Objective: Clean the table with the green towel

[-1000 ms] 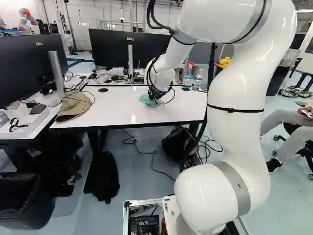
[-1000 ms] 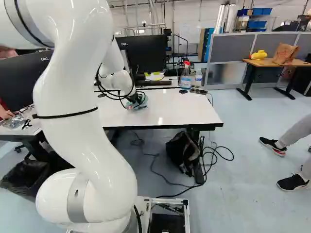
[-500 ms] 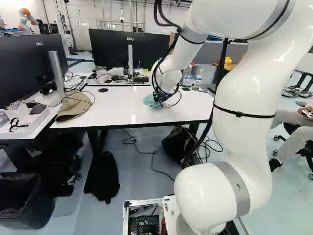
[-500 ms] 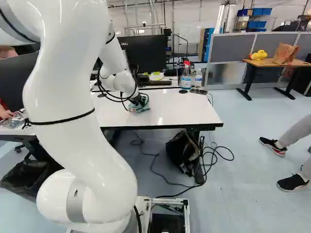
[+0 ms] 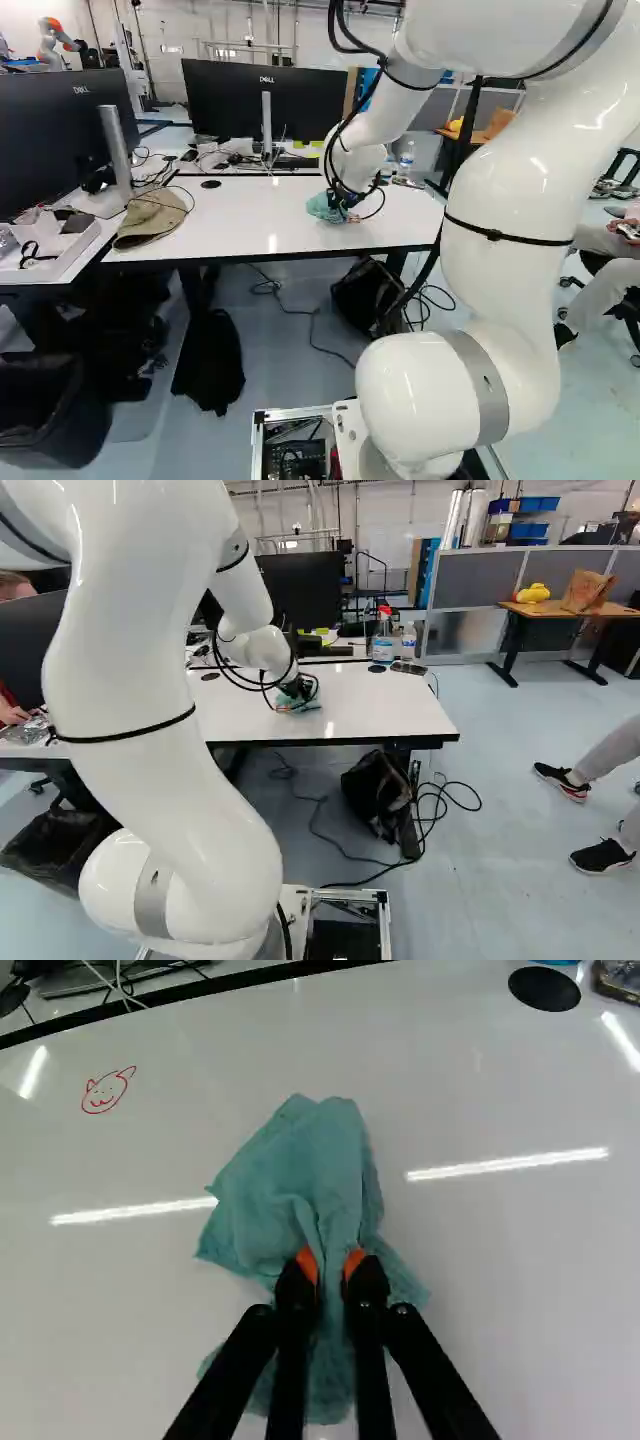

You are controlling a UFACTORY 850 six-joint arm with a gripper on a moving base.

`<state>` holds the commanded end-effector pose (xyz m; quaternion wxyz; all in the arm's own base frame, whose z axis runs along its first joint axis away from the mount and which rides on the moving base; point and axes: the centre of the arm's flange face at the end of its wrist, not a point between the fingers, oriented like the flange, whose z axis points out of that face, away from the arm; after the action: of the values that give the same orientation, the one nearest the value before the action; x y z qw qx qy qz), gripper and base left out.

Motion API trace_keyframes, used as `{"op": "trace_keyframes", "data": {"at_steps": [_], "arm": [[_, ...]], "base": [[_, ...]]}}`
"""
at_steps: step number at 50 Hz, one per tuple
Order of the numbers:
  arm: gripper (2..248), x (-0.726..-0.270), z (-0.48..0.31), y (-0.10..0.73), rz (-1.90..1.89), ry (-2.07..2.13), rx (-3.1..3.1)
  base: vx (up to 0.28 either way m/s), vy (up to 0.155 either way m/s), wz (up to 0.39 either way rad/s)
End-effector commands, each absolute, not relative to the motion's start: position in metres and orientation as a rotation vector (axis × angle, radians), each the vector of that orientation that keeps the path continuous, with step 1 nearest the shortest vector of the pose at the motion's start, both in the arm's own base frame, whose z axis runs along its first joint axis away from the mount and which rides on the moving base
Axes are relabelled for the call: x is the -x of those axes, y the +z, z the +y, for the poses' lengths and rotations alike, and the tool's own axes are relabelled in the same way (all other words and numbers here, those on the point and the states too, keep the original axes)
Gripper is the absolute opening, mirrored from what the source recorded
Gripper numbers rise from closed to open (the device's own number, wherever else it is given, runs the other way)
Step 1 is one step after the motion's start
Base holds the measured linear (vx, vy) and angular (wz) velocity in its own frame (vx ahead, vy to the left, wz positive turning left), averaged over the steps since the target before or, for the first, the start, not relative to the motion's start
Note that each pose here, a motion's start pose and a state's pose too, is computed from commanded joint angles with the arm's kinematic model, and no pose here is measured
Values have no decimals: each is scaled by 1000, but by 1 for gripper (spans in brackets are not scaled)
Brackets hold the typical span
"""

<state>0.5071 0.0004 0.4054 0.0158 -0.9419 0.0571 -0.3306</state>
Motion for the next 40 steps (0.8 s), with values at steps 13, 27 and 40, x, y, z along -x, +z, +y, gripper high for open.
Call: {"op": "trace_keyframes", "data": {"at_steps": [13, 27, 40], "arm": [[47, -503, 0, 418, 177, -1062, 2916], [47, -498, -3, 434, 185, -1109, 2899], [47, -486, -12, 450, 211, -1153, 2885]], "base": [[0, 0, 0], [0, 0, 0], [0, 0, 0]]}}
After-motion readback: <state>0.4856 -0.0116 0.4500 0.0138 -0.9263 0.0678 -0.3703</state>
